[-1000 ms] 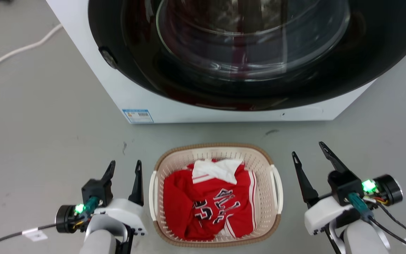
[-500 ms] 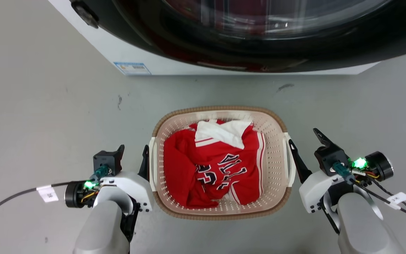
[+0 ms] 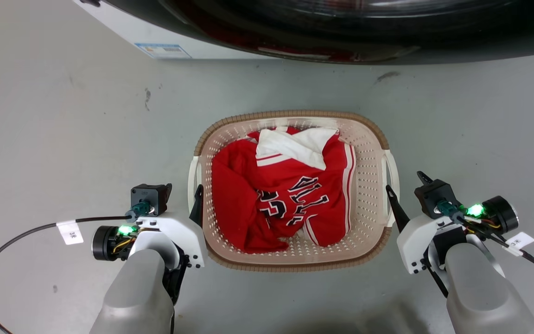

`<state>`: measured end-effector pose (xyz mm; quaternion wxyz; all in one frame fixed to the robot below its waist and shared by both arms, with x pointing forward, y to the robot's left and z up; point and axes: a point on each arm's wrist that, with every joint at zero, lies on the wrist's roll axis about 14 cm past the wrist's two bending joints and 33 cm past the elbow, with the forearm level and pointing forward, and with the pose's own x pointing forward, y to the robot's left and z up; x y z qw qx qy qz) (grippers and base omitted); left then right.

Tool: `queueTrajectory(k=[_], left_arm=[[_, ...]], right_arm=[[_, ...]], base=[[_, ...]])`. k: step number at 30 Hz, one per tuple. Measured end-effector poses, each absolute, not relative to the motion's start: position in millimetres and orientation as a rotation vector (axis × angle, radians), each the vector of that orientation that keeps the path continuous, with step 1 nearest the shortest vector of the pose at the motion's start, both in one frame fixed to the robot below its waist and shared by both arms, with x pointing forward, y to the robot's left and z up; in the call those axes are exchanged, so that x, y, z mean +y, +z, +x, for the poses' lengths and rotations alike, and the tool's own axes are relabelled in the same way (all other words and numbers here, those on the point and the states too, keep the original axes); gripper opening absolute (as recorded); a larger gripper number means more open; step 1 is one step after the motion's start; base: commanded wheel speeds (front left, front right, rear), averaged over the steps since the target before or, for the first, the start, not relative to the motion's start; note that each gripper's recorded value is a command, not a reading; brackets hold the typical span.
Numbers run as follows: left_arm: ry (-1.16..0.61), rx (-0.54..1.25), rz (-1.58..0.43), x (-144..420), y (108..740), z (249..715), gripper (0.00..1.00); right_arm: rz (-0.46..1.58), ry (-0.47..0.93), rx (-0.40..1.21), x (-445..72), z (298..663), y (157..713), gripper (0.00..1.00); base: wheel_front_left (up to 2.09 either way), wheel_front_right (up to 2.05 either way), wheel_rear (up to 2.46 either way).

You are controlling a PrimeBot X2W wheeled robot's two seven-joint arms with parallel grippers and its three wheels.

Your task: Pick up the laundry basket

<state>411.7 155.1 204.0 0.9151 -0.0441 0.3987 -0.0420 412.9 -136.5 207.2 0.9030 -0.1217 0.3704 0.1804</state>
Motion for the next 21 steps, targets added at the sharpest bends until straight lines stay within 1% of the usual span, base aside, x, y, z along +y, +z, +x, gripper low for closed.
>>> queueTrajectory(k=[12,21], left_arm=[[-0.115,0.915,-0.079,150,174,400,1.0],[-0.15,0.961,-0.069,145,158,395,1.0]], right_arm=[[-0.228,0.382,0.923,-140,388,167,1.0],[-0.211,0.39,0.973,-137,385,150,1.0]], base=[[0.0,0.0,0.0],[0.0,0.0,0.0]])
